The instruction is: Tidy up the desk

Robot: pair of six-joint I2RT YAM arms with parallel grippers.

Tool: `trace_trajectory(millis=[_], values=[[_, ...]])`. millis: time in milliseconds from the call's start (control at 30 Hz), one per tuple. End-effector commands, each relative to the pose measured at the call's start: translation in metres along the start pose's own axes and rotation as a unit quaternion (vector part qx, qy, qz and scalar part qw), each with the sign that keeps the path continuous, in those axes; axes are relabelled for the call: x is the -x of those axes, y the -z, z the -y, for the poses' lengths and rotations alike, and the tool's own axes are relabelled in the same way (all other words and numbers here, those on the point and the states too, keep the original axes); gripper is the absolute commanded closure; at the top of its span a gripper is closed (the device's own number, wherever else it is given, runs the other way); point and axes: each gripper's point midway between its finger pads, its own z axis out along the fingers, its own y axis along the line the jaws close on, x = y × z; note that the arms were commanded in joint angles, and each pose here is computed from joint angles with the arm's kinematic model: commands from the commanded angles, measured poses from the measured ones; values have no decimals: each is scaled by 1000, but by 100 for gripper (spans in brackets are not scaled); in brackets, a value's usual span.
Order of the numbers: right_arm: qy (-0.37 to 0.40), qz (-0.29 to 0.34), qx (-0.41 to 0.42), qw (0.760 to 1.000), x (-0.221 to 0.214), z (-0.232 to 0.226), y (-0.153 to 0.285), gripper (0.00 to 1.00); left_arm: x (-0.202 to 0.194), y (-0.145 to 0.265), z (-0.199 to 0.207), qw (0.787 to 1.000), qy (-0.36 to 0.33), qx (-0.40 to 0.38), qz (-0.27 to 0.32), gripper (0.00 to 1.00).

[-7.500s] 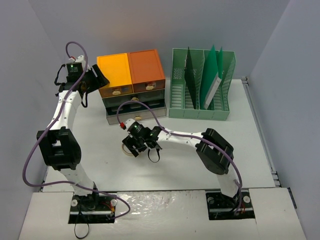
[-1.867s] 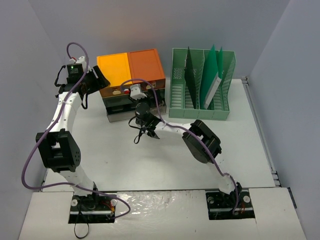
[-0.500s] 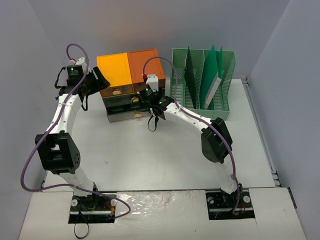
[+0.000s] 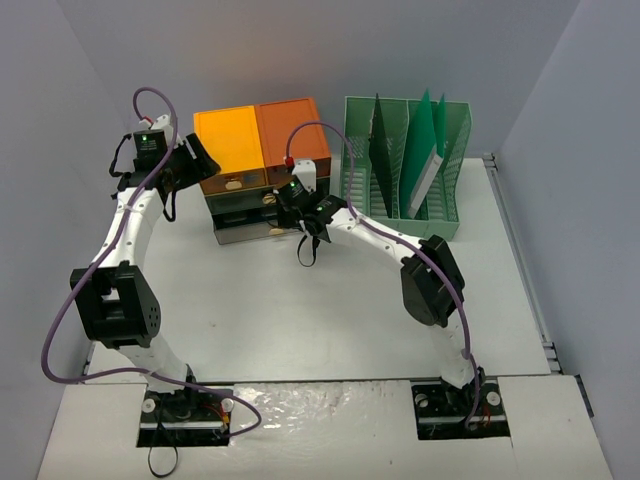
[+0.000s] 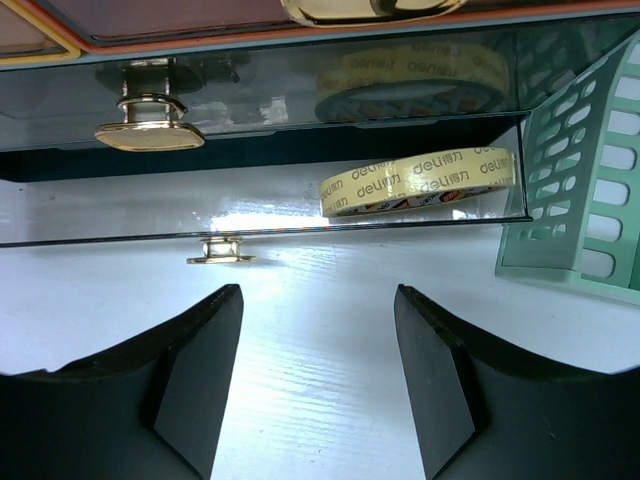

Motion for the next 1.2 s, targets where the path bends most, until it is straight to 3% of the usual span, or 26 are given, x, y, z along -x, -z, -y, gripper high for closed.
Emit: trace_trajectory(millis=[0, 167, 400, 1167], values=[[-18, 24, 35, 999, 21, -22, 0, 42, -98, -2, -41, 983, 2, 74, -169, 40], [-8, 39, 69, 997, 14, -39, -11, 43, -98, -5, -42, 983, 3, 74, -169, 40], [-4, 105, 81, 991, 18, -46, -19, 43, -100, -6, -43, 982, 2, 76, -171, 40], [31, 102, 93, 990, -20, -73, -45, 44, -101, -13, -47, 982, 2, 79, -174, 40]])
